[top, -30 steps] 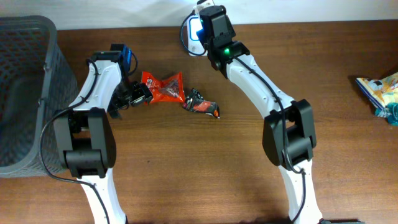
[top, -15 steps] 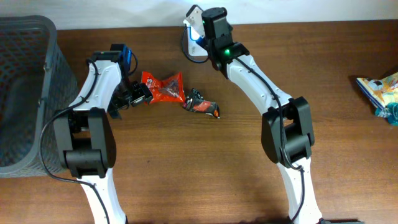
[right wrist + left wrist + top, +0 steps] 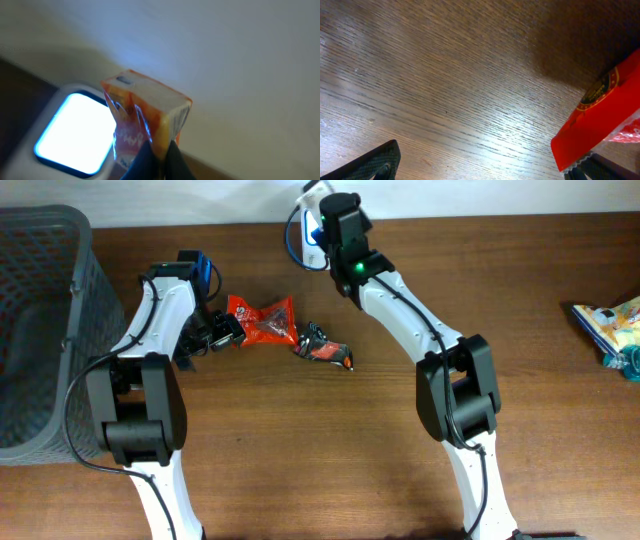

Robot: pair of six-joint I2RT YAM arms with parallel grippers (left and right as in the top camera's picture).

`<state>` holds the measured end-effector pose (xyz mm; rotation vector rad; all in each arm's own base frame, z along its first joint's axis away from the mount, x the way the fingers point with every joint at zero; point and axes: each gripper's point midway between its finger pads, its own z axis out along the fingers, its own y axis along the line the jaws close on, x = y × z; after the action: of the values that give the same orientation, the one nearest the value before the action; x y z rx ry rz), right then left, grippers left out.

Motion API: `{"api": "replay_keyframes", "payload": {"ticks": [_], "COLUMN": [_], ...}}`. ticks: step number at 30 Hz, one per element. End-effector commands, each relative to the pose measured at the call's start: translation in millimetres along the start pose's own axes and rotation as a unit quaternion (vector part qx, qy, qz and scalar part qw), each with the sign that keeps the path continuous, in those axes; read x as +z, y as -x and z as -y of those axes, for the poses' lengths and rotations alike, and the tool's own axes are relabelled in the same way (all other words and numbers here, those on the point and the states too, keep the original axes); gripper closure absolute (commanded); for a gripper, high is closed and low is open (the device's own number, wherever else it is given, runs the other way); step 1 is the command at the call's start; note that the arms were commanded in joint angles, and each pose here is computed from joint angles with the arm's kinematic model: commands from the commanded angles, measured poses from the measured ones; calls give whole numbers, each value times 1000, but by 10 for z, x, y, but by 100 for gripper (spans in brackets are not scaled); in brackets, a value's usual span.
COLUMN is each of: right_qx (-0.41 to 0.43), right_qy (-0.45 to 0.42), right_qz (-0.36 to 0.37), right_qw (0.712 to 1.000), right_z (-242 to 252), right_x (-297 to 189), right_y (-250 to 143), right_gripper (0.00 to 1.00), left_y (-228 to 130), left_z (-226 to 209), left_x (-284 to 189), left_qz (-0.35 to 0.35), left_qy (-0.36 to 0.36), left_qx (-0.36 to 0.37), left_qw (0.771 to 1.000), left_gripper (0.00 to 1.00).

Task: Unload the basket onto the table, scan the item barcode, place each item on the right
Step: 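Lift the orange box and hold it in front of the scanner, then carry the orange box to the right side and release it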

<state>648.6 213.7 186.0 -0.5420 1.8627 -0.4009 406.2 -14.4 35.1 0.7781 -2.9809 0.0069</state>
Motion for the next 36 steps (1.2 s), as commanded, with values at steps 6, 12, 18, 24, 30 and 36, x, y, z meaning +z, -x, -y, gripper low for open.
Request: {"api": "replay_keyframes", "payload": {"ticks": [6, 12, 18, 24, 30, 36], "right_qx": [349, 437, 489, 519, 529, 545], "right_qy": [-267, -378, -428, -452, -476, -464], "right_qz": [-151, -280, -367, -396, -408, -420], "right_qw": [886, 767, 665, 608, 572, 558], "right_z": [2204, 3028, 3612, 3944, 4137, 4093], "right_x": [-688, -1213, -1835, -2255, -2555, -2493], "right_y": [-983, -2301, -3295, -3811, -4113, -4363], "right_gripper": [96, 96, 96, 96, 91, 89], "left_y": [-1, -1, -1, -1, -1, -1], "left_z": [-38, -38, -38, -38, -38, -39], "left_x": [33, 33, 33, 33, 33, 33], "left_qz": [-2, -2, -2, -2, -2, -2], "left_qy": [7, 7, 7, 7, 7, 8], "left_qx": [-6, -6, -6, -6, -6, -6], "left_qw": [1000, 1000, 1000, 1000, 1000, 1000], "left_gripper": [1, 1, 1, 1, 1, 1]}}
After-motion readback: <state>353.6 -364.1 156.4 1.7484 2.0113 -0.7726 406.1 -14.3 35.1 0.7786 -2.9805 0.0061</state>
